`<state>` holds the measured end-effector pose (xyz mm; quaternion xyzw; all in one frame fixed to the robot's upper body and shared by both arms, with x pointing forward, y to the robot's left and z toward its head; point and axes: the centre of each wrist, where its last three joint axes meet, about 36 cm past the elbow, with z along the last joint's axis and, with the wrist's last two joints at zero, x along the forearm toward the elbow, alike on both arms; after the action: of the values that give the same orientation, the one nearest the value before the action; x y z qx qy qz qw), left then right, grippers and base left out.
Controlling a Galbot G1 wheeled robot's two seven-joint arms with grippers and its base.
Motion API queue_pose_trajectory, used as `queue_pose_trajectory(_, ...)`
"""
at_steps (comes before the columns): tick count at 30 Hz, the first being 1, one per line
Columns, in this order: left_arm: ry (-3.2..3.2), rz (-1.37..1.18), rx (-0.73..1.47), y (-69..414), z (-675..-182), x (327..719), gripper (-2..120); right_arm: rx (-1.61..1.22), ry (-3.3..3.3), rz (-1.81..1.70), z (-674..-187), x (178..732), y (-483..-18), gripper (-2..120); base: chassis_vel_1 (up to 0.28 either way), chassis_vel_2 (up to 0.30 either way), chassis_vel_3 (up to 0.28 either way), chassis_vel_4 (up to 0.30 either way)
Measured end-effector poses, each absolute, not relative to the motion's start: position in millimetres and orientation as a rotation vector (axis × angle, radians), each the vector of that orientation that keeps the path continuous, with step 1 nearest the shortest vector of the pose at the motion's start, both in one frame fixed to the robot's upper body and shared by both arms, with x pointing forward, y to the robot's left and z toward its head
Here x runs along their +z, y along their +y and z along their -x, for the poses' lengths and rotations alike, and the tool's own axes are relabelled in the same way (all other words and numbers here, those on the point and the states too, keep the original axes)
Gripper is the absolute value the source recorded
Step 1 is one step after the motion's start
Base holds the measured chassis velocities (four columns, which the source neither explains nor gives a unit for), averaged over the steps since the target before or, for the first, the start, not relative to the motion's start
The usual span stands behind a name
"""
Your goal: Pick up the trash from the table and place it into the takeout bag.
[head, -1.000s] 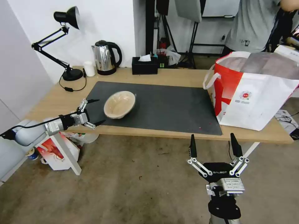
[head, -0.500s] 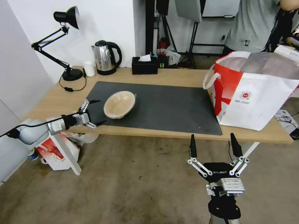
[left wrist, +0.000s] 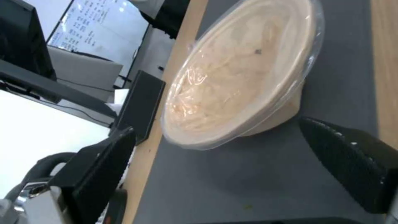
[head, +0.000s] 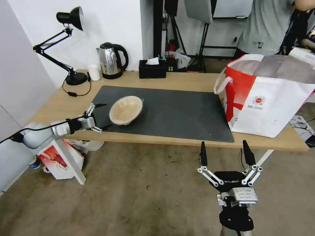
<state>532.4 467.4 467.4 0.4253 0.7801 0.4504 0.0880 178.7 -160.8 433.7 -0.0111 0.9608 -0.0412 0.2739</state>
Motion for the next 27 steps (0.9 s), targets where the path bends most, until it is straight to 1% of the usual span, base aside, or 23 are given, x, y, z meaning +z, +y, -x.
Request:
queue_pose_trajectory(4,2.318,-1.264,1.349,468.3,-539.1,468.9,100,-0.111,2.584,0.030,-178.7,433.7,-160.8,100,0.000,0.000,0.000,0.000)
queue_pose_trajectory(13,2.290,-1.285,1.338,454.4,-557.1,470.3,98,-0.111,2.584,0.030,-178.7,433.7,-160.8,100,0.000,0.000,0.000,0.000)
queue_pose_trajectory(15,2.278,-1.296,1.339,450.6,-561.2,473.3,91,-0.111,2.584,0.030,-178.7,433.7,-160.8,100,0.000,0.000,0.000,0.000)
queue_pose_trajectory(16,2.278,-1.296,1.339,450.6,-561.2,473.3,91,-0.111,2.584,0.030,-178.7,433.7,-160.8,100,0.000,0.000,0.000,0.000)
queue_pose_trajectory(18,2.269,-1.300,1.343,450.2,-561.8,476.9,80,-0.111,2.584,0.030,-178.7,433.7,-160.8,100,0.000,0.000,0.000,0.000)
queue_pose_trajectory(19,2.269,-1.300,1.343,450.2,-561.8,476.9,80,-0.111,2.584,0.030,-178.7,433.7,-160.8,100,0.000,0.000,0.000,0.000)
queue_pose_trajectory(20,2.262,-1.294,1.341,450.1,-560.9,480.7,74,-0.111,2.584,0.030,-178.7,433.7,-160.8,100,0.000,0.000,0.000,0.000)
queue_pose_trajectory(21,2.259,-1.293,1.338,449.7,-559.5,482.1,71,-0.111,2.584,0.030,-178.7,433.7,-160.8,100,0.000,0.000,0.000,0.000)
queue_pose_trajectory(22,2.254,-1.293,1.332,448.5,-557.8,483.2,64,-0.111,2.584,0.030,-178.7,433.7,-160.8,100,0.000,0.000,0.000,0.000)
queue_pose_trajectory(23,2.254,-1.293,1.332,448.5,-557.8,483.2,64,-0.111,2.584,0.030,-178.7,433.7,-160.8,100,0.000,0.000,0.000,0.000)
queue_pose_trajectory(26,2.252,-1.288,1.326,448.4,-555.3,485.5,51,-0.111,2.584,0.030,-178.7,433.8,-160.8,100,0.000,0.000,0.000,0.000)
queue_pose_trajectory(27,2.252,-1.288,1.326,448.4,-555.3,485.5,51,-0.111,2.584,0.030,-178.7,433.8,-160.8,100,0.000,0.000,0.000,0.000)
